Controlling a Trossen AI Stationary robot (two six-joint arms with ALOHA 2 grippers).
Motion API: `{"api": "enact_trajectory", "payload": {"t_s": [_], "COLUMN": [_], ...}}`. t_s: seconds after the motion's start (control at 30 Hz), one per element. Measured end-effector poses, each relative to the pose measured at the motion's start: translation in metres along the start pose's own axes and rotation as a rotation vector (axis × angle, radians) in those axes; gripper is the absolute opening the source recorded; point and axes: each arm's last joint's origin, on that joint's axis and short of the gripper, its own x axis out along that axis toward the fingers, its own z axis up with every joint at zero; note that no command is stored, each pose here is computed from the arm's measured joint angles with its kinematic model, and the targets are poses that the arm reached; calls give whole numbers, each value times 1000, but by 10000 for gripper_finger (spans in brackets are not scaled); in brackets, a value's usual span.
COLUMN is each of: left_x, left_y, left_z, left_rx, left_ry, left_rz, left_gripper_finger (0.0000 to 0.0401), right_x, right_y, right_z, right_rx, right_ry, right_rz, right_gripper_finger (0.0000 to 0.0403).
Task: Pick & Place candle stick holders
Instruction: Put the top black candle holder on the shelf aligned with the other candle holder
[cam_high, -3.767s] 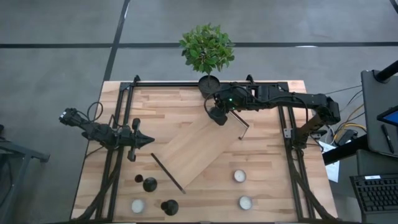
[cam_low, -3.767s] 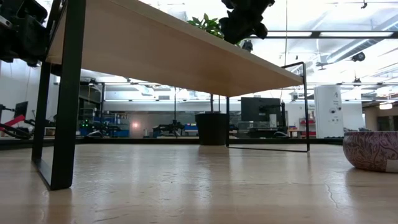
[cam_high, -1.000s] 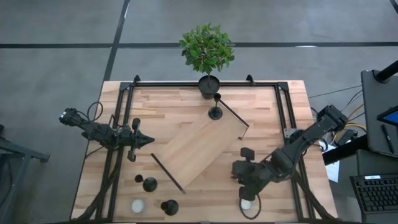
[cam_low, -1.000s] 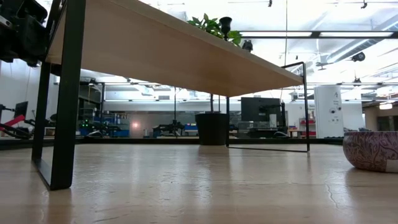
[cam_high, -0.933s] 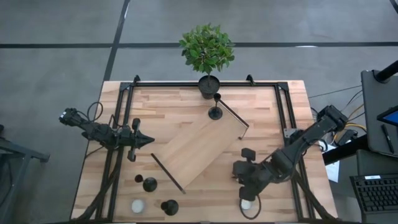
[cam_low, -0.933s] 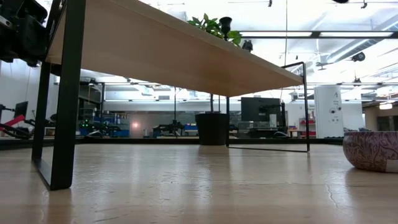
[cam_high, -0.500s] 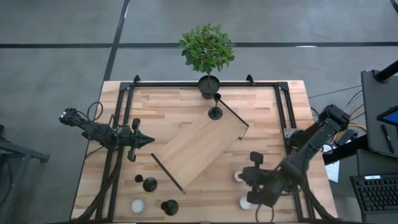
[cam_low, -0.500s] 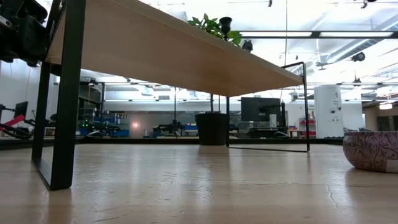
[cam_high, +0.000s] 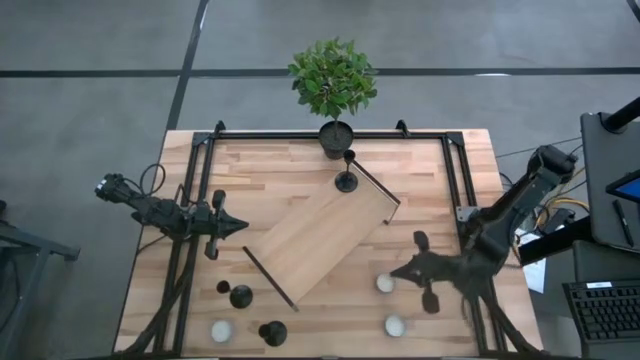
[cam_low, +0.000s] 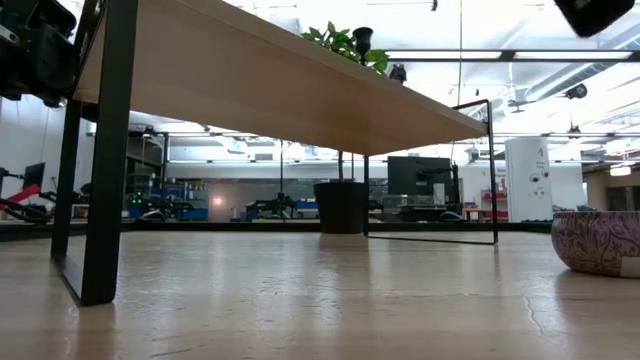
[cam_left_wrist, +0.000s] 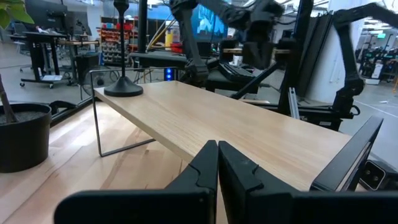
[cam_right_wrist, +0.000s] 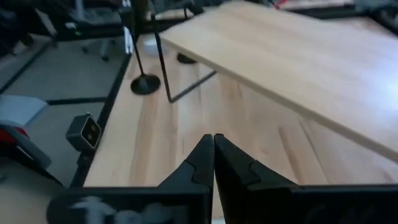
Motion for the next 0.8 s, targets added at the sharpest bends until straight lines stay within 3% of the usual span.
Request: {"api": "enact_trajectory", "payload": {"t_s": [0.5, 0.8], "left_x": [0, 0], "left_y": [0, 0], "left_z": [0, 0], "left_rx": [0, 0], "left_ry": [0, 0], "left_rz": [0, 0], "left_gripper_finger": [10, 10], "right_x": [-48, -57], "right_y": [-84, -109], "right_z": [-43, -64], "right_rx": [-24, -86], "right_ry": [-253, -350], "right_rz": [100, 125], "right_gripper_finger": [8, 8]}}
